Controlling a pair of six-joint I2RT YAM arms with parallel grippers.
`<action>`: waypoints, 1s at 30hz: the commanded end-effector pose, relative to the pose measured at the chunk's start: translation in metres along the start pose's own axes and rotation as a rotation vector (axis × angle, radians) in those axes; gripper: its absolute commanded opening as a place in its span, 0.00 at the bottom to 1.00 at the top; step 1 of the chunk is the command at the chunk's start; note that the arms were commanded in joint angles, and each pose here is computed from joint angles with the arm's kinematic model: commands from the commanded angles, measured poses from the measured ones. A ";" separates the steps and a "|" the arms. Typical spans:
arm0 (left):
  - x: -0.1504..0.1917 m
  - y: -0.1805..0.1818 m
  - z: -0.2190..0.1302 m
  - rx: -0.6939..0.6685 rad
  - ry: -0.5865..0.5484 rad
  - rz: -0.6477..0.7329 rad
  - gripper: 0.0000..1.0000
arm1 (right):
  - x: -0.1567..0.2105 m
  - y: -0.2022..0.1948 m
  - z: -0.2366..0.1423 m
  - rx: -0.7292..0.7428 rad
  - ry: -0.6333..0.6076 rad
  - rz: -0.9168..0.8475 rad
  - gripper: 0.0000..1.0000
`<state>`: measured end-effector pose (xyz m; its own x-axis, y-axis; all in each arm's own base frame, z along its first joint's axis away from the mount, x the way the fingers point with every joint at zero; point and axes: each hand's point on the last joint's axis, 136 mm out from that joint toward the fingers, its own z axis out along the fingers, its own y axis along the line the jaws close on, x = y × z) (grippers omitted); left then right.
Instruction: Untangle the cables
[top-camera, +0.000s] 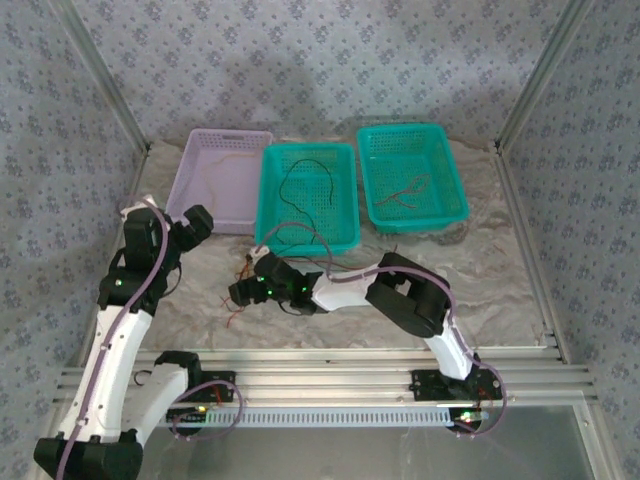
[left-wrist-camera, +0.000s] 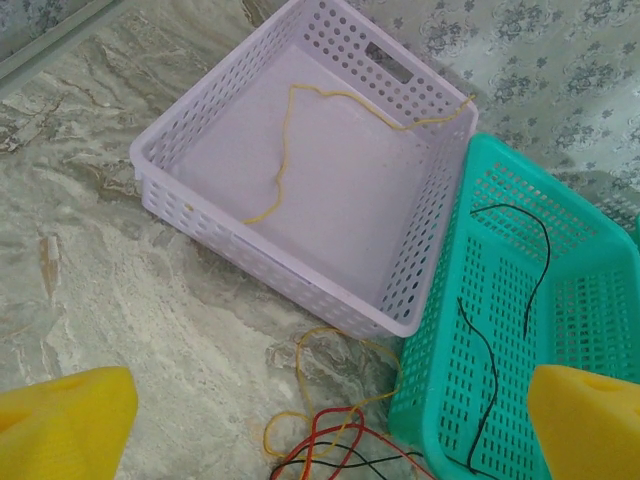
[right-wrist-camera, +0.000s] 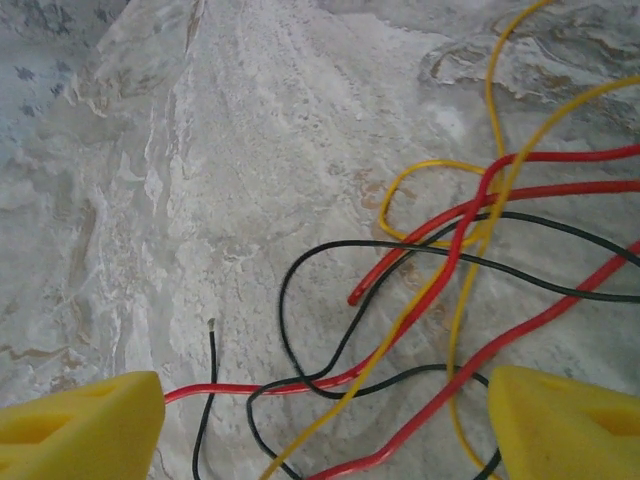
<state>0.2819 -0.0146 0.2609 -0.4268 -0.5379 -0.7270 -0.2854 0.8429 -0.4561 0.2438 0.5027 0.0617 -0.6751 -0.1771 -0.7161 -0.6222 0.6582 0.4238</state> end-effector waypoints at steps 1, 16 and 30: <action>-0.002 -0.002 -0.003 0.022 -0.013 0.012 1.00 | 0.022 -0.015 -0.001 0.123 0.062 -0.106 0.79; -0.001 0.001 -0.001 0.016 -0.012 0.004 1.00 | 0.008 -0.010 -0.021 0.185 0.092 -0.213 0.20; 0.014 -0.011 0.003 0.092 0.071 -0.020 1.00 | -0.075 0.056 -0.144 -0.195 0.028 -0.215 0.00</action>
<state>0.2808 -0.0215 0.2525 -0.4628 -0.5436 -0.7002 -0.2625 0.8385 -0.4775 0.2189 0.4587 0.1989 -0.5294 -0.2875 -0.7982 -0.7778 0.5401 0.3213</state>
